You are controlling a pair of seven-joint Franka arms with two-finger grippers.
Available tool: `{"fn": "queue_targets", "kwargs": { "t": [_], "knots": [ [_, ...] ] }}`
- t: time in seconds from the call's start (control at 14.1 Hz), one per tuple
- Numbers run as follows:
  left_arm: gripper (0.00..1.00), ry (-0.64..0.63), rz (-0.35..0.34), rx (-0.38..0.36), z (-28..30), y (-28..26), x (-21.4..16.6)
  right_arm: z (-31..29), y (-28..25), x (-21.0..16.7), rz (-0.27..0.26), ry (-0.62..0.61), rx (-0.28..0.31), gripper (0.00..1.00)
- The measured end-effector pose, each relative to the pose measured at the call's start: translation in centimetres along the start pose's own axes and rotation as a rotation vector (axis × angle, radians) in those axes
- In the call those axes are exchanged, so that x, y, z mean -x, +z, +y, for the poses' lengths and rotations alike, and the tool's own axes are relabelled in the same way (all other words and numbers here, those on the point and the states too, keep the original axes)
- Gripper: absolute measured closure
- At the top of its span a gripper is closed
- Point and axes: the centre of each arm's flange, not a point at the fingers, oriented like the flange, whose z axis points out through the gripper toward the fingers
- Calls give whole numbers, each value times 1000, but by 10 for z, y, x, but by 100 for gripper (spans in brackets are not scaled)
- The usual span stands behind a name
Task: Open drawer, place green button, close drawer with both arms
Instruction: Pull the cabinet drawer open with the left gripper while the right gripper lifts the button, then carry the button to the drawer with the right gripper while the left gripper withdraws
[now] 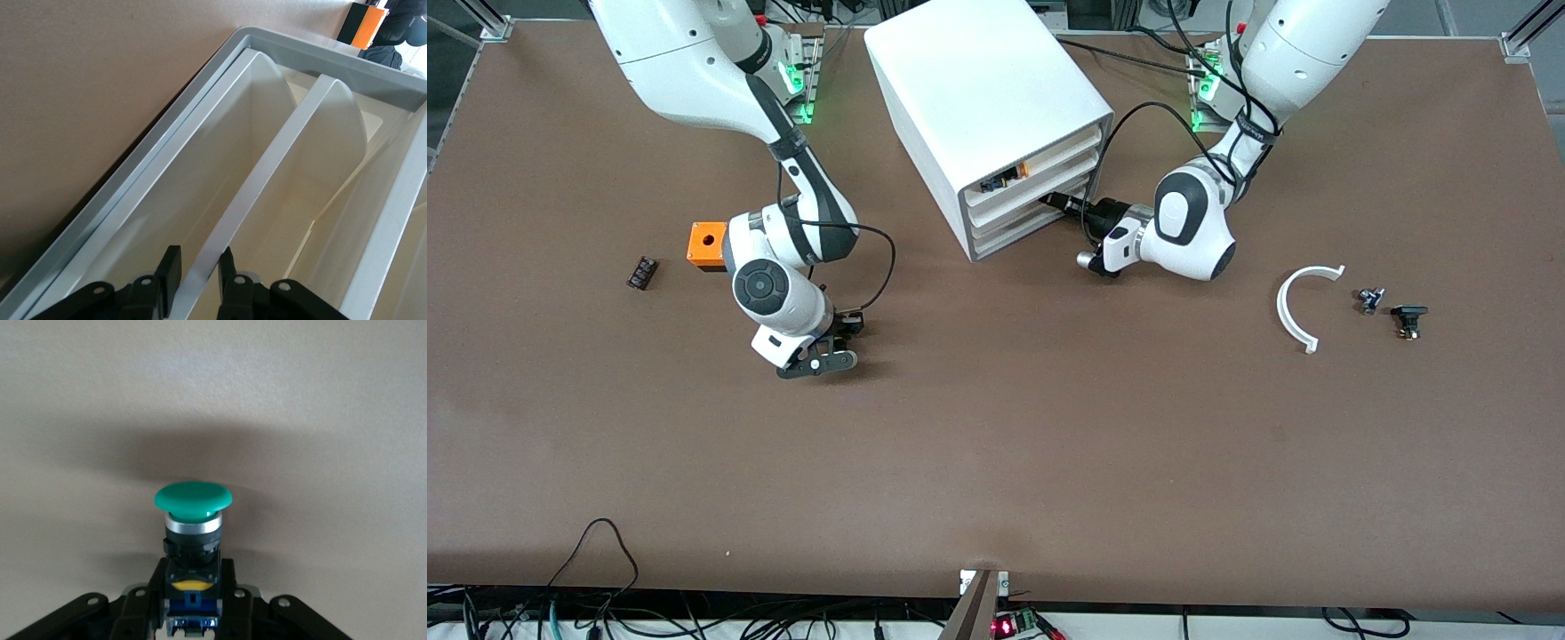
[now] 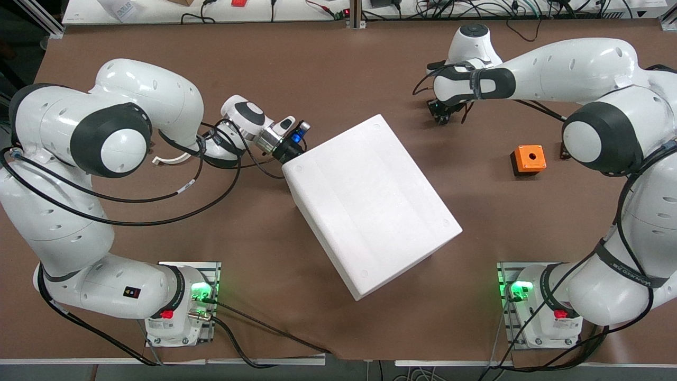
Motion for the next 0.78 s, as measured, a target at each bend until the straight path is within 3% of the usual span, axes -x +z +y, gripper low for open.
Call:
{"fn": "queue_targets", "kwargs": {
  "t": [0.21, 0.57, 0.78],
  "knots": [
    [72, 4, 10, 1, 0, -4, -1, 0, -26, -10, 45, 3, -8, 67],
    [73, 33, 213, -51, -13, -130, -31, 9, -124, -33, 67, 14, -19, 67],
    [73, 43, 251, -71, -15, -155, -37, 3, -169, -44, 98, -25, -26, 67]
  ]
}}
